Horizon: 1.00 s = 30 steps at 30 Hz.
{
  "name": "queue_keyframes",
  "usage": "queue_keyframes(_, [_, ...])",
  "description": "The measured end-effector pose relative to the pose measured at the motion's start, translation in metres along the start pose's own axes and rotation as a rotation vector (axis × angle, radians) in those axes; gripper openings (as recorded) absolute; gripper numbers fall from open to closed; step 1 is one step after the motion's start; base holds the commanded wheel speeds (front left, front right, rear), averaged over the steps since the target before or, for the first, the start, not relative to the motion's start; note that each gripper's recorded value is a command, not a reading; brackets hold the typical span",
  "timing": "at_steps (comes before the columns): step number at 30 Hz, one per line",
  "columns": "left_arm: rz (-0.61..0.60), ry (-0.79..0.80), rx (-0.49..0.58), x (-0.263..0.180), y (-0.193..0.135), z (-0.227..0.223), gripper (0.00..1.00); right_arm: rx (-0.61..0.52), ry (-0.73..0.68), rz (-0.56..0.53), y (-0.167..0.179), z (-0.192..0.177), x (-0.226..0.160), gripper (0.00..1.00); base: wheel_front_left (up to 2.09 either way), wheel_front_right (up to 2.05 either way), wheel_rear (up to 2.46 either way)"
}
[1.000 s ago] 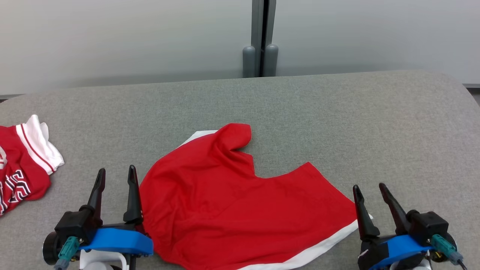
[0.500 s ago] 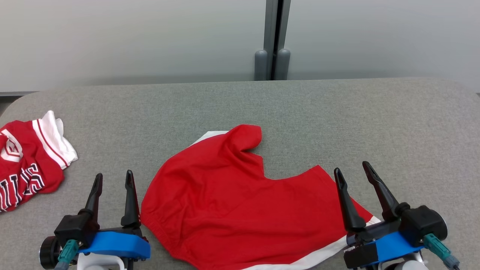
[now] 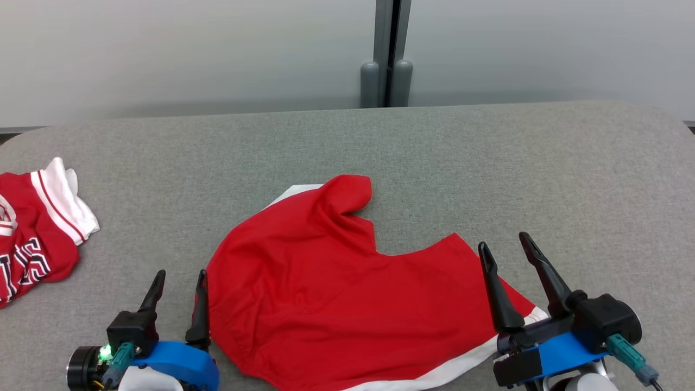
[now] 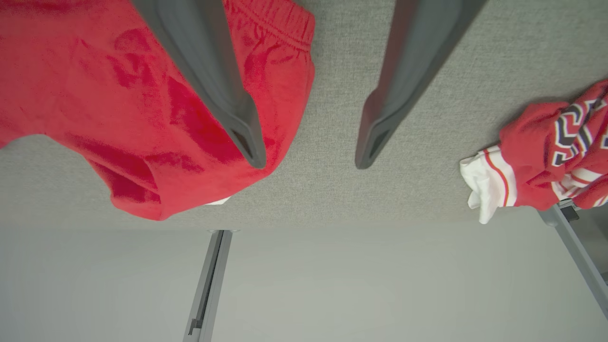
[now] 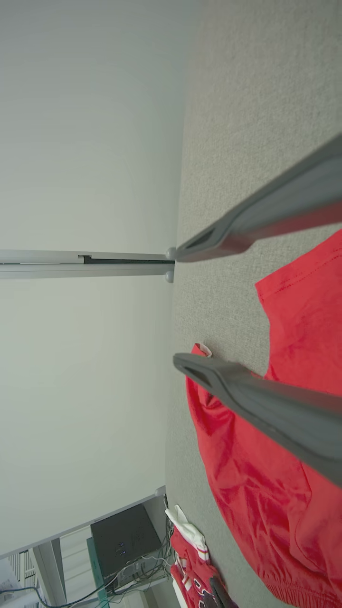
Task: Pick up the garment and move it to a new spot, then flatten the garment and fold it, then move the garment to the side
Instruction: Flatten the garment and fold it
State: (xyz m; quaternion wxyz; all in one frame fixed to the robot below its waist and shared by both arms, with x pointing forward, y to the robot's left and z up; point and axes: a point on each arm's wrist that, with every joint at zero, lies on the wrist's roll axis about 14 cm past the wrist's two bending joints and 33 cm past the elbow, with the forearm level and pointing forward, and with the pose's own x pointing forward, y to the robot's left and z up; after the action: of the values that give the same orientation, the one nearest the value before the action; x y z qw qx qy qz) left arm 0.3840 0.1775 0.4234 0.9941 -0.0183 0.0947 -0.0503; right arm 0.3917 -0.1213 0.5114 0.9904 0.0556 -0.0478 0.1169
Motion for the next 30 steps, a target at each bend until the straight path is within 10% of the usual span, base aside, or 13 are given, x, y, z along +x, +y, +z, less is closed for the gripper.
queue_keyframes(18, [-0.044, 0.292, -0.02, 0.001, -0.011, -0.08, 1.0, 0.007, 0.027, -0.03, -0.011, -0.01, 0.001, 1.0, 0.0, 0.0, 0.0])
queue_keyframes(19, [-0.05, 0.297, -0.023, 0.002, -0.014, -0.081, 0.93, 0.007, 0.025, -0.03, -0.011, -0.009, 0.002, 1.0, 0.0, 0.0, 0.0])
queue_keyframes(20, [-0.057, 0.3, -0.024, 0.004, -0.016, -0.081, 0.18, 0.006, 0.022, -0.03, -0.011, -0.009, 0.003, 1.0, 0.0, 0.0, 0.0])
queue_keyframes(21, [-0.065, 0.299, -0.026, 0.006, -0.019, -0.081, 0.0, 0.006, 0.019, -0.03, -0.011, -0.008, 0.003, 1.0, 0.0, 0.0, 0.0])
queue_keyframes(30, [-0.117, 0.136, 0.019, 0.061, -0.024, -0.022, 0.0, -0.006, 0.006, -0.067, -0.024, -0.003, 0.003, 1.0, 0.0, 0.0, 0.0])
